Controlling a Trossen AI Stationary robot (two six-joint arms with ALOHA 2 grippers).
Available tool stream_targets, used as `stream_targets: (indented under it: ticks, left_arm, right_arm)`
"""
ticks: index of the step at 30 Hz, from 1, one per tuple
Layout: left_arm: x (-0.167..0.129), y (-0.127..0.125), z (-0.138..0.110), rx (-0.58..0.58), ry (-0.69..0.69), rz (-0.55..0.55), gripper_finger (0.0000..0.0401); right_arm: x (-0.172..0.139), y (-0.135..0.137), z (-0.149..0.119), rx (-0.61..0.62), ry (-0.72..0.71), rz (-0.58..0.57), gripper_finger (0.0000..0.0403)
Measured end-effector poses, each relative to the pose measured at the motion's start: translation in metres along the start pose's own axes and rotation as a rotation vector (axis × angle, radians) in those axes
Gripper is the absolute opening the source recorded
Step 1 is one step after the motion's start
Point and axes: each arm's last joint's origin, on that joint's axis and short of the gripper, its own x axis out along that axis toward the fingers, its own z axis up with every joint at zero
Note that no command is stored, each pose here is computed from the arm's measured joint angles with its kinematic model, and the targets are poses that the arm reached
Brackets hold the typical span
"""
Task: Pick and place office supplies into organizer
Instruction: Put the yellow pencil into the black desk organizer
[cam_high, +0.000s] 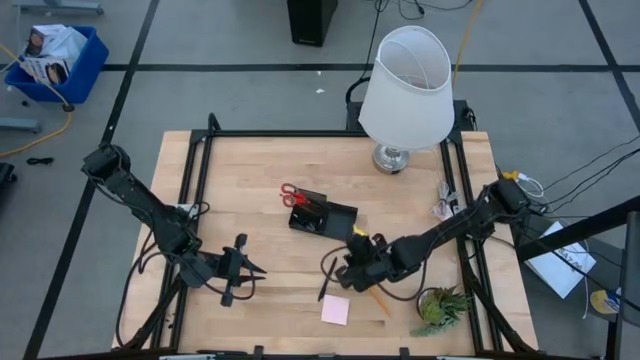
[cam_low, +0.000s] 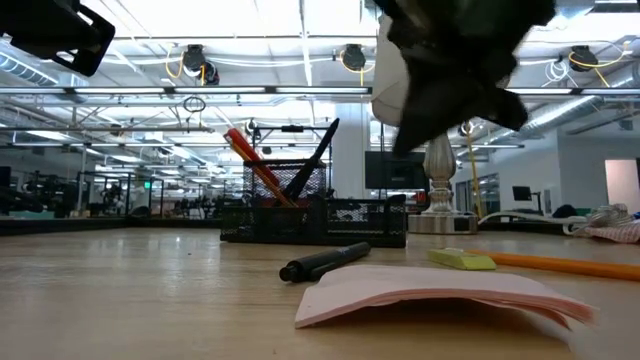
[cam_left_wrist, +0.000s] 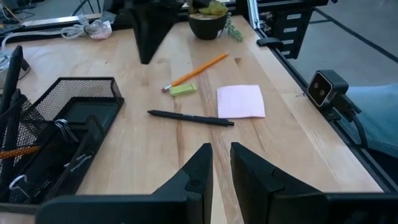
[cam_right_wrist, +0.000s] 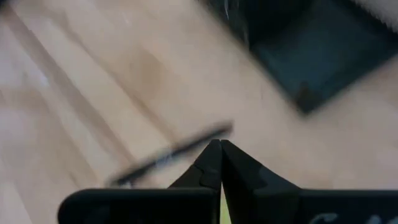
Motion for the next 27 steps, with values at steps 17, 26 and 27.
stream_targets:
  ticks: [17, 26, 27]
  left_arm:
    - [0.000, 0.001, -0.003, -0.027, 0.027, 0.005, 0.0063]
    - [0.000, 0.001, 0.007, 0.112, -0.059, -0.017, 0.0062]
    - [-0.001, 0.000, 0.012, 0.115, -0.080, -0.093, 0.0062]
  right_arm:
    - [0.006, -0.010, -0.038, -0.012, 0.183, 0.096, 0.0076]
    - [0.024, -0.027, -0.049, 0.185, 0.309, 0.228, 0.0094]
    - [0.024, -0.027, -0.049, 0.190, 0.298, 0.225, 0.0092]
